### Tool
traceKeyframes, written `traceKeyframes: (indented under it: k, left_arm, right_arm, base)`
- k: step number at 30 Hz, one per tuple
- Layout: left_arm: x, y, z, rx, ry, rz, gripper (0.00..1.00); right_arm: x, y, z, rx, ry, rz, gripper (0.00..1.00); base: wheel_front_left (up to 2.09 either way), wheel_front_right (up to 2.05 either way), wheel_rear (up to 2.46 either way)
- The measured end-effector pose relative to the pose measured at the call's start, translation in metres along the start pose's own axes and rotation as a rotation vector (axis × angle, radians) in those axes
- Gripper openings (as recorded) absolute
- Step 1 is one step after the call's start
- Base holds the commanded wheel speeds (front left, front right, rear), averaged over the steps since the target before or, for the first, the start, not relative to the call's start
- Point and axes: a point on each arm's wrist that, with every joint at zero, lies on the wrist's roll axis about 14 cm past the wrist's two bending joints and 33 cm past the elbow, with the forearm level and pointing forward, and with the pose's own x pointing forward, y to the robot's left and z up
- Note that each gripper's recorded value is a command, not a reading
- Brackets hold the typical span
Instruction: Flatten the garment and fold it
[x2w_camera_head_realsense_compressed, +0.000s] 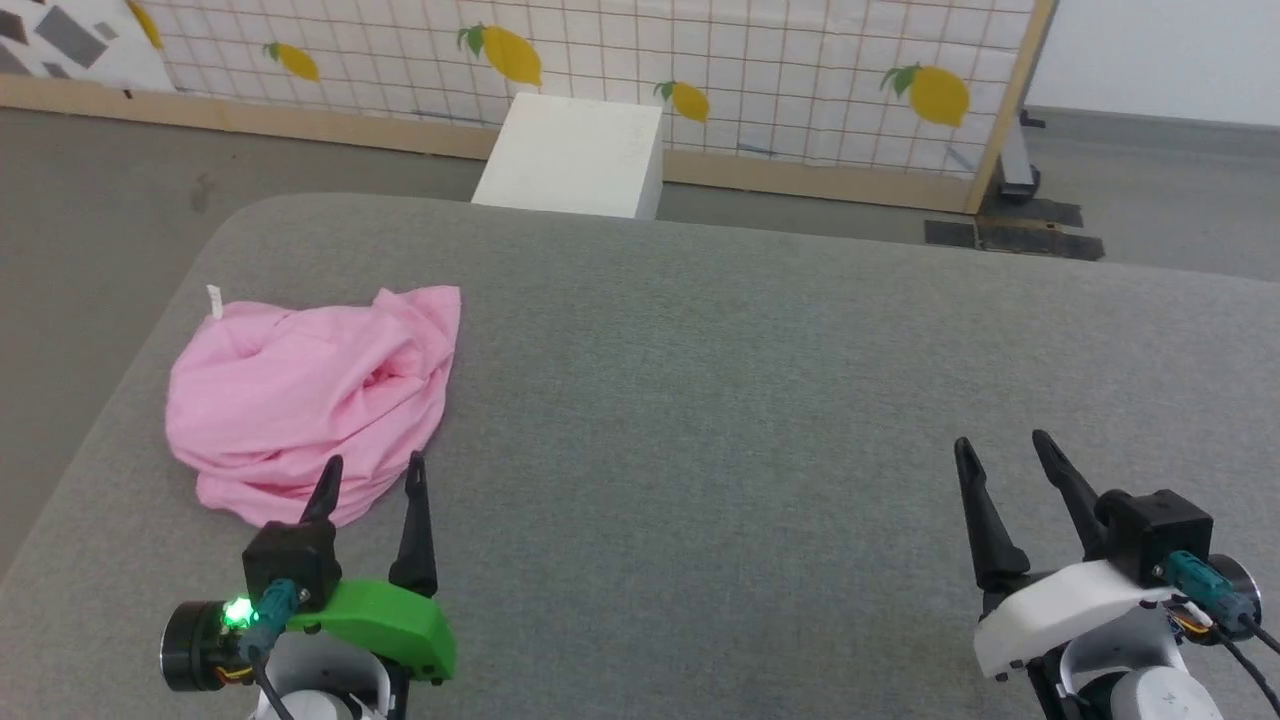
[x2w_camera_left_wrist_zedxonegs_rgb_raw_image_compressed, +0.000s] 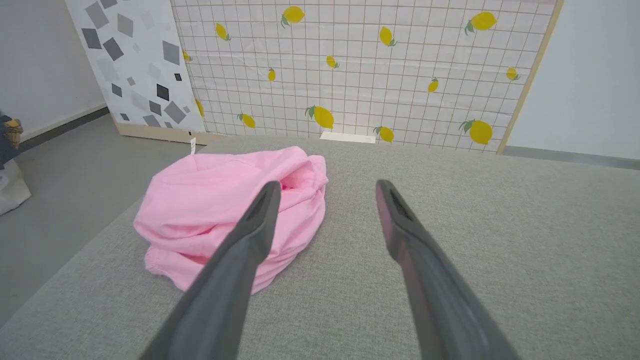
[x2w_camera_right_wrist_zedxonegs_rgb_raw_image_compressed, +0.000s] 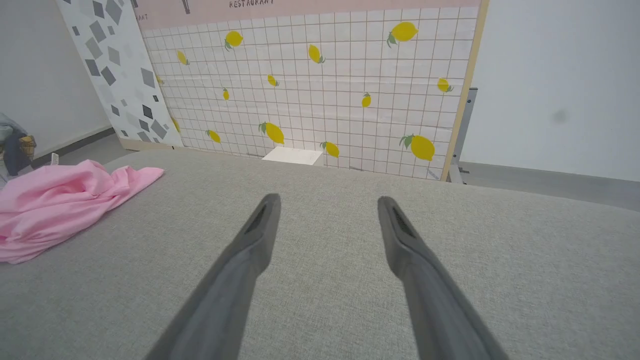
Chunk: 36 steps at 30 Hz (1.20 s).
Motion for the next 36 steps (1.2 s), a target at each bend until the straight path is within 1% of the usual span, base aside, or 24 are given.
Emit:
traceKeyframes:
  k: [27, 36]
  left_arm:
    - [-0.038, 0.067, 0.003, -0.008, -0.041, 0.215, 1.0]
    - [-0.049, 0.08, 0.004, -0.013, -0.052, 0.261, 1.0]
  right_arm:
    - [0.031, 0.061, -0.013, 0.063, 0.03, 0.182, 1.0]
    - [0.036, 0.075, -0.015, 0.086, 0.037, 0.219, 1.0]
  base:
    - [0.0, 0.0, 0.0]
    - [0.0, 0.0, 0.0]
